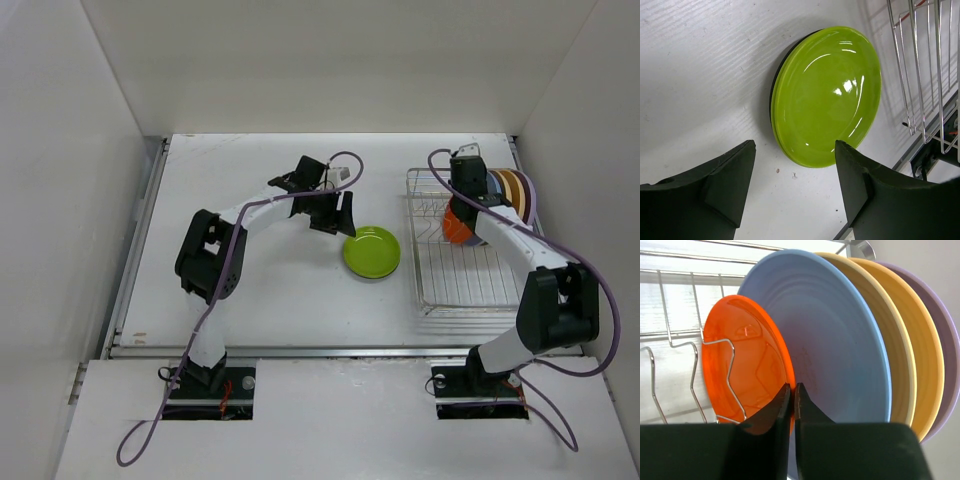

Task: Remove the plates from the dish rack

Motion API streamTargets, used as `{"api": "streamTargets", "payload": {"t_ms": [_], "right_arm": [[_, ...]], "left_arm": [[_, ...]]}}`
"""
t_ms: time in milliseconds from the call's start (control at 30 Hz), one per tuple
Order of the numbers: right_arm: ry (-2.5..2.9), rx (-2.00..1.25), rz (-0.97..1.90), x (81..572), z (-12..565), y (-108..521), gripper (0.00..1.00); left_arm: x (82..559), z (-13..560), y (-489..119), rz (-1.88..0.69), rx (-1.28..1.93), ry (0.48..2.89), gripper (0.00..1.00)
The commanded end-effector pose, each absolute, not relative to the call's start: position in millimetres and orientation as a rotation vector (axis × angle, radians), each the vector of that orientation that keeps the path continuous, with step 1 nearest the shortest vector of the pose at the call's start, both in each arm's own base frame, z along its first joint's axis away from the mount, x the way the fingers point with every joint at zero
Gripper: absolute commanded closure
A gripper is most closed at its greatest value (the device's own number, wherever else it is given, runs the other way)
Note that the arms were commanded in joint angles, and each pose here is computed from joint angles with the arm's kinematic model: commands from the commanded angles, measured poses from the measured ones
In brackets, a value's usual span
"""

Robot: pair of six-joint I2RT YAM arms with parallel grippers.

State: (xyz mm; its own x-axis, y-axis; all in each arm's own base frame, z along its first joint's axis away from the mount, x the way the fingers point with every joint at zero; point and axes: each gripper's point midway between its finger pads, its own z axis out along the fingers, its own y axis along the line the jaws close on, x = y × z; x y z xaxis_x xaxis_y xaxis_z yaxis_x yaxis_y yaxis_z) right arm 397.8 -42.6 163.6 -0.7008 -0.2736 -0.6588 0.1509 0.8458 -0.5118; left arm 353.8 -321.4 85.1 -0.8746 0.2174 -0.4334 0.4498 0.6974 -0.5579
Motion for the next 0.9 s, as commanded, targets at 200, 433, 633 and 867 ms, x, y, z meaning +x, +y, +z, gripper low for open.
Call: {"api": "streamTargets", "payload": {"t_ms": [200, 433, 633, 867], "right_arm": [[2.124, -0.021, -0.683, 401, 209, -45, 1.0], [1.937, 0.09, -0.704, 391, 265, -56, 1.0], [1.852, 0.132, -0.691, 384, 289, -59, 1.0], [1.808, 0.004, -0.368, 377, 308, -16, 1.0]], "left_arm": [[360, 129, -327, -0.992, 0.554, 2.463, 0.38], [360, 129, -327, -0.992, 0.554, 2.463, 0.35], [362, 133, -328, -0.993, 0.555, 2.453, 0.28], [349, 166, -338, -1.127, 0.65, 2.325, 0.27]]}}
